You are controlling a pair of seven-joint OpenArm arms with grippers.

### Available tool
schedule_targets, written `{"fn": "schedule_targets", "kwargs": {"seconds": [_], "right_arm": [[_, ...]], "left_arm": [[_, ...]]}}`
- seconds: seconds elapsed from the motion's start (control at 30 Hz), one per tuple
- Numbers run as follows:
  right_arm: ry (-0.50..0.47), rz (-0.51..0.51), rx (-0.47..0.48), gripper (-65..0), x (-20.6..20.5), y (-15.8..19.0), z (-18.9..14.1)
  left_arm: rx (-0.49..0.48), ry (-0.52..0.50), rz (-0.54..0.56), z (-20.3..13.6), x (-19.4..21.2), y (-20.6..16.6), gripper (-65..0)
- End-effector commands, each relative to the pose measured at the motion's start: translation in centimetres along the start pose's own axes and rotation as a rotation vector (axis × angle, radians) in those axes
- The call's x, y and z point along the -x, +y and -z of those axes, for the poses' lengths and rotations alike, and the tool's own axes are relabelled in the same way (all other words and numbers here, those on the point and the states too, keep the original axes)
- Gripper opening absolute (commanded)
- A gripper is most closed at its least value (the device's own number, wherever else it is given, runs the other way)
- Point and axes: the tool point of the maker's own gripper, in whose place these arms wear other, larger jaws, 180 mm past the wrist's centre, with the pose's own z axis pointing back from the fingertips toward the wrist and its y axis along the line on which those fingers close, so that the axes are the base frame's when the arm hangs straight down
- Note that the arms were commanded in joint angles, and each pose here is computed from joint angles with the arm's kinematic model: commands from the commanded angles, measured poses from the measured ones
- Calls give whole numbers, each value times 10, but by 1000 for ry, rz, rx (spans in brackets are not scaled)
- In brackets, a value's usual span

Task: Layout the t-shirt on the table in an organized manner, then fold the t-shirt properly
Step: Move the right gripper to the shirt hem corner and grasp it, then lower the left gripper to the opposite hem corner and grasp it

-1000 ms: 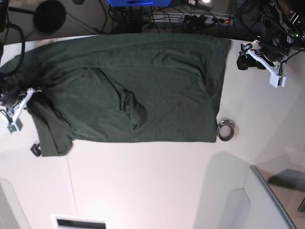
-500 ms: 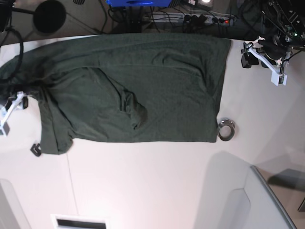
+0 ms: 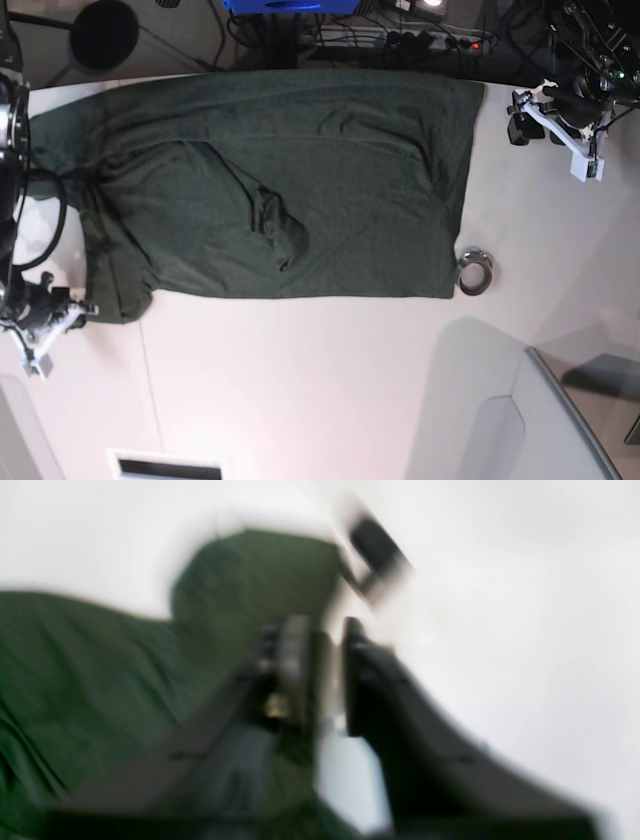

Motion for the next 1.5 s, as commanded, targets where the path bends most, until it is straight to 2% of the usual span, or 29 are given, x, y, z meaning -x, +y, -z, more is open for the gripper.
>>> {"fn": "schedule_targets", "kwargs": {"seconds": [0.0,0.03,0.2,0.37,0.47,0.57,0.63,0.67,0.77,0.83,0.9,0.93,0.97,1.0,1.03,1.07,1.1,1.13,1.17,1.2,1.3,1.4,1.47], "right_arm": [[-77,9,33,-650,-34,-16,-9],[-78,25,31,-626,-36,-17,-4],[-81,82,30,-636,-33,-14,16],[-89,77,46,-635,-21,-12,26],[-119,118,193,-630,-15,-39,24],[-166,133,444,-585,-16,-82,10],[-186,107,537,-570,-20,-100,0],[-187,93,549,-570,-21,-103,-2],[-172,57,459,-572,-29,-85,5],[-146,18,269,-605,-37,-50,16],[-138,-12,19,-650,-44,-2,18],[-137,-4,-45,-650,-44,8,16],[-157,30,-50,-645,-51,6,13],[-173,86,8,-641,-55,-7,11],[-164,162,134,-642,-53,-31,11],[-145,222,310,-642,-48,-59,6],[-138,234,441,-642,-46,-78,-3],[-136,201,521,-642,-47,-87,-9],[-136,132,510,-642,-55,-76,-6],[-120,82,459,-642,-51,-62,1],[-81,-26,211,-642,-49,-10,9],[-58,-172,-65,-638,-46,53,-2],[-43,-304,-161,-636,-42,84,-15]], "left_arm": [[-4,-29,14,-4,-8,3,-216],[-4,-29,14,-4,-8,3,-216],[-3,-27,13,-4,-7,3,-216],[-3,-27,13,-4,-7,3,-216],[-6,-14,12,-6,-1,4,-216],[-6,-8,12,-6,2,4,-216],[-4,-6,9,-6,3,3,-216],[-4,-6,9,-6,3,3,-216],[-4,-5,8,-6,4,3,-216],[-5,3,9,-7,7,3,-216],[-8,6,12,-7,8,5,-216],[-8,5,12,-7,8,5,-216],[-8,5,12,-7,8,5,-216],[-8,6,12,-8,9,5,-216],[-8,6,12,-8,9,5,-216],[-6,6,10,-7,9,4,-216],[-5,7,9,-7,9,3,-216],[-5,8,8,-7,10,3,-216],[-5,8,8,-7,10,3,-216],[-5,8,8,-7,10,3,-216],[-7,8,10,-7,9,4,-216],[-8,1,14,-7,6,4,-216],[-9,-1,14,-7,5,5,-216]]}}
